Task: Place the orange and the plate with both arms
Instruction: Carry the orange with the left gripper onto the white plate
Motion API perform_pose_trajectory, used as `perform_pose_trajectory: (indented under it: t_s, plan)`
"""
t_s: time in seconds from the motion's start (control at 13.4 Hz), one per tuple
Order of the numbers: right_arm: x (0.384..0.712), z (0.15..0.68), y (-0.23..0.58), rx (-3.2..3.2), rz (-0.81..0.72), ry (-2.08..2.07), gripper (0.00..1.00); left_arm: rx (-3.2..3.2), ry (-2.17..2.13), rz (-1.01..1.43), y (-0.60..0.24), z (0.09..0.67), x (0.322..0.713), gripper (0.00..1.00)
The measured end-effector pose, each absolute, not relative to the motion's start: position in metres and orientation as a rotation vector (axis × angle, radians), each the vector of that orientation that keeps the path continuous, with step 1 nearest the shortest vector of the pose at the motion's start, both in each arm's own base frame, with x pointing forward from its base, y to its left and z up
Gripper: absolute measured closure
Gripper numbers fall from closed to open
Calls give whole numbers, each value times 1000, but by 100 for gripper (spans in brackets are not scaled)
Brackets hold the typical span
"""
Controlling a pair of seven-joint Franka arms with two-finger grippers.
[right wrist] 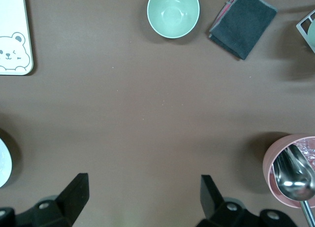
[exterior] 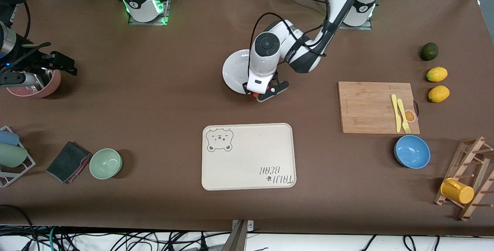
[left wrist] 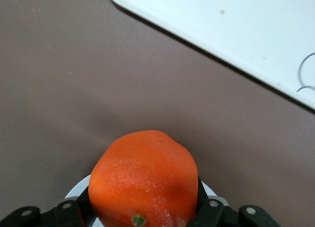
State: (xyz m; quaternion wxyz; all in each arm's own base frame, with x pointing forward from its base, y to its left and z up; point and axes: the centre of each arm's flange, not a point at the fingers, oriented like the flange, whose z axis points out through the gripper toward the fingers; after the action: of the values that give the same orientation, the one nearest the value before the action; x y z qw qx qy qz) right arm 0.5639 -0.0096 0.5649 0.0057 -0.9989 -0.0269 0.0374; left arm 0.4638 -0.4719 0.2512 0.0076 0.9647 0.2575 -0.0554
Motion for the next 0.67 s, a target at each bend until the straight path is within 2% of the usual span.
perform_pose_trajectory:
  t_s: [0.3, 0.37, 0.52, 0.67]
  plan:
    - [564, 565, -10, -3127, 117, -84, 0, 3061, 780, -224, -486, 217, 444, 27]
    - [564, 565, -10, -3127, 117, -84, 0, 3062, 783, -225, -486, 215, 445, 22]
    - [564, 565, -10, -3127, 117, -84, 0, 3056, 801, -221, -486, 216, 447, 3]
    - [564, 565, -10, -3127, 117, -84, 0, 3049, 813, -216, -486, 218, 449, 0]
